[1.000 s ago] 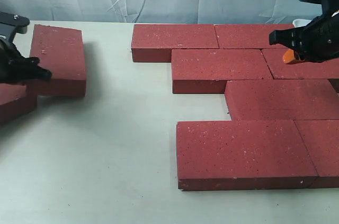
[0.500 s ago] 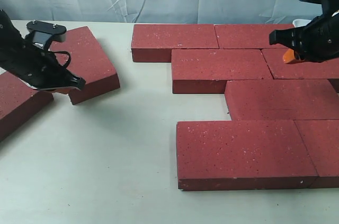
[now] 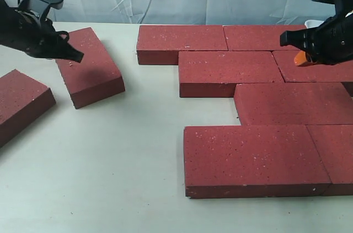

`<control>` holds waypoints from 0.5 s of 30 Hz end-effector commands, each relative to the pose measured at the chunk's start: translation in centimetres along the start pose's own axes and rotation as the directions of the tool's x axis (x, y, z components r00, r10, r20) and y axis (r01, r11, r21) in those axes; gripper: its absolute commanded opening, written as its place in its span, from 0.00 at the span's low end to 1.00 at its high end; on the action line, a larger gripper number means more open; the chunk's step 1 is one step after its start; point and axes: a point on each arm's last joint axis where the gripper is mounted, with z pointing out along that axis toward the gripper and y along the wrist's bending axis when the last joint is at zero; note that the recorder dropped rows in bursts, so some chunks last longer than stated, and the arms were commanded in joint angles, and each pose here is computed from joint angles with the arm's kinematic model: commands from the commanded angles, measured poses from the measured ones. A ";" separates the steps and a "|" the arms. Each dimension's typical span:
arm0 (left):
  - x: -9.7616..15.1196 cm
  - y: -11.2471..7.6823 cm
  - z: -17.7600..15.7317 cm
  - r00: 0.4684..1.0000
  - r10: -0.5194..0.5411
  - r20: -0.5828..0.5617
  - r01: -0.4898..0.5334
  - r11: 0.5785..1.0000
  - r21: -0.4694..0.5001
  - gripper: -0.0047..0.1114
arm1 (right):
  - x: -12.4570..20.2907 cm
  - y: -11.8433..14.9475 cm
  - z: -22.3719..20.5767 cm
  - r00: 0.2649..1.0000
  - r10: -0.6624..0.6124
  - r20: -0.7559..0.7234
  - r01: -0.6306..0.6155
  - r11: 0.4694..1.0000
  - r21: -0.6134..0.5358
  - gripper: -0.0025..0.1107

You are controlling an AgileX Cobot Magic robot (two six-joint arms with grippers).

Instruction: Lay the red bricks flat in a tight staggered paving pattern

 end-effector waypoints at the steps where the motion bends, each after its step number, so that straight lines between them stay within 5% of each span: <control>1: 2.0 0.0 3.0 0.996 0.009 -0.088 -0.008 1.000 0.011 0.04 | -0.1 0.2 -0.3 1.000 0.002 0.023 -0.002 1.000 -0.006 0.01; 7: 3.7 -0.4 4.8 0.983 -0.043 -0.176 0.050 0.998 0.037 0.04 | 0.0 1.9 -0.1 0.999 -0.041 0.036 0.042 0.999 -0.027 0.01; 15: 4.4 -1.9 4.5 0.914 -0.269 -0.305 0.310 0.946 0.094 0.04 | 0.5 5.7 0.4 0.988 -0.144 0.057 0.148 0.986 -0.076 0.01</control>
